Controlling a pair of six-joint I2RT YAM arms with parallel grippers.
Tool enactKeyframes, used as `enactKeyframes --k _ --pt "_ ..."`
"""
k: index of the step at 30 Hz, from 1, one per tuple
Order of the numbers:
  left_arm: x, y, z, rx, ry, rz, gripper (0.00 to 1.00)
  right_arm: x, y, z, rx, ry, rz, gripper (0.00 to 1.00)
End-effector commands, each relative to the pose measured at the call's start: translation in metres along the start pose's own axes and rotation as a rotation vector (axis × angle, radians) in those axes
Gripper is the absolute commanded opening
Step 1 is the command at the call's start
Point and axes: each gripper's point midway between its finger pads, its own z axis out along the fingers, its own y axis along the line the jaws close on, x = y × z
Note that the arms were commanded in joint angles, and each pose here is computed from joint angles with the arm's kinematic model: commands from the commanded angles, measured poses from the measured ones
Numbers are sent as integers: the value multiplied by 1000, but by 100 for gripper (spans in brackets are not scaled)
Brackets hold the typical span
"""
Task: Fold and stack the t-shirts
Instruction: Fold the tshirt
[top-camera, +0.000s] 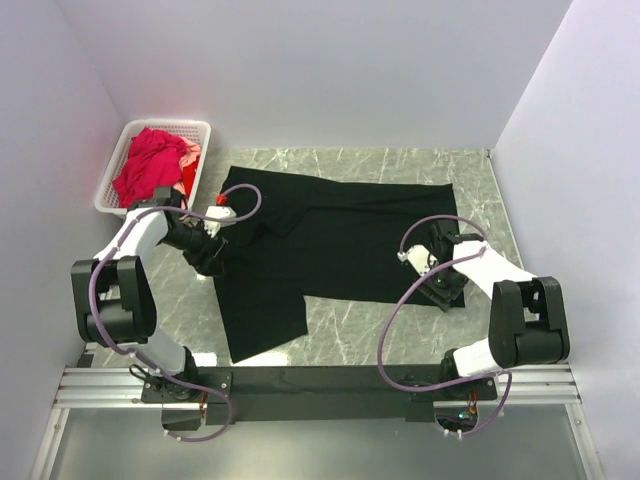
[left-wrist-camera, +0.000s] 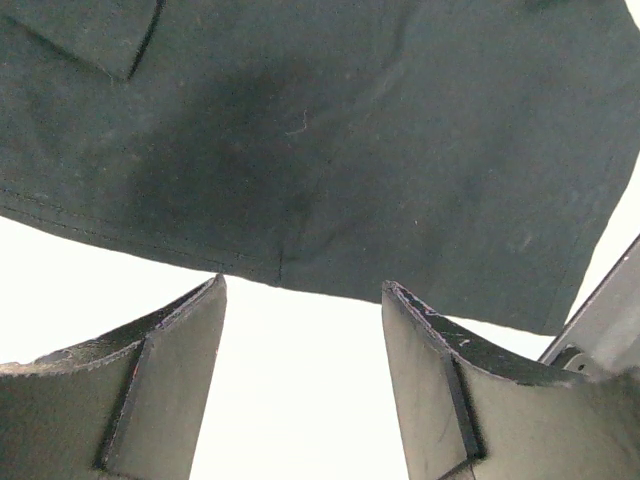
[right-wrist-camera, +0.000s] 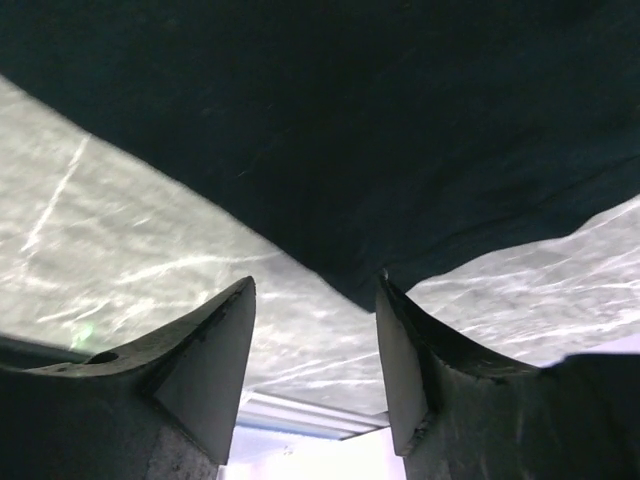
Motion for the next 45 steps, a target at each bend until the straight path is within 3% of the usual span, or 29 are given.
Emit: enactKeyframes --k 1,8,12,15,16,19,30,36,45 --pt "0 3 -3 -28 -8 83 69 -16 -23 0 109 -73 -9 60" --pt "8 3 3 -14 15 115 69 -12 -26 14 144 -58 -16 63" --pt "14 3 6 -9 32 128 68 -5 -17 28 103 -23 -25 59" --pt "16 3 6 -18 34 165 67 0 -15 35 99 -4 -35 35" --pt "20 0 8 -14 43 177 66 0 -14 36 93 -3 -37 22" --pt "28 -5 16 -11 66 244 62 -3 -14 32 84 -11 -31 0" --pt "41 -1 54 -80 154 413 60 -15 -28 17 106 -46 -13 0" --pt "75 -9 67 -62 273 467 45 -10 -37 15 109 -50 19 0" --pt "93 -32 51 -63 295 463 2 -12 -40 8 103 -73 40 0"
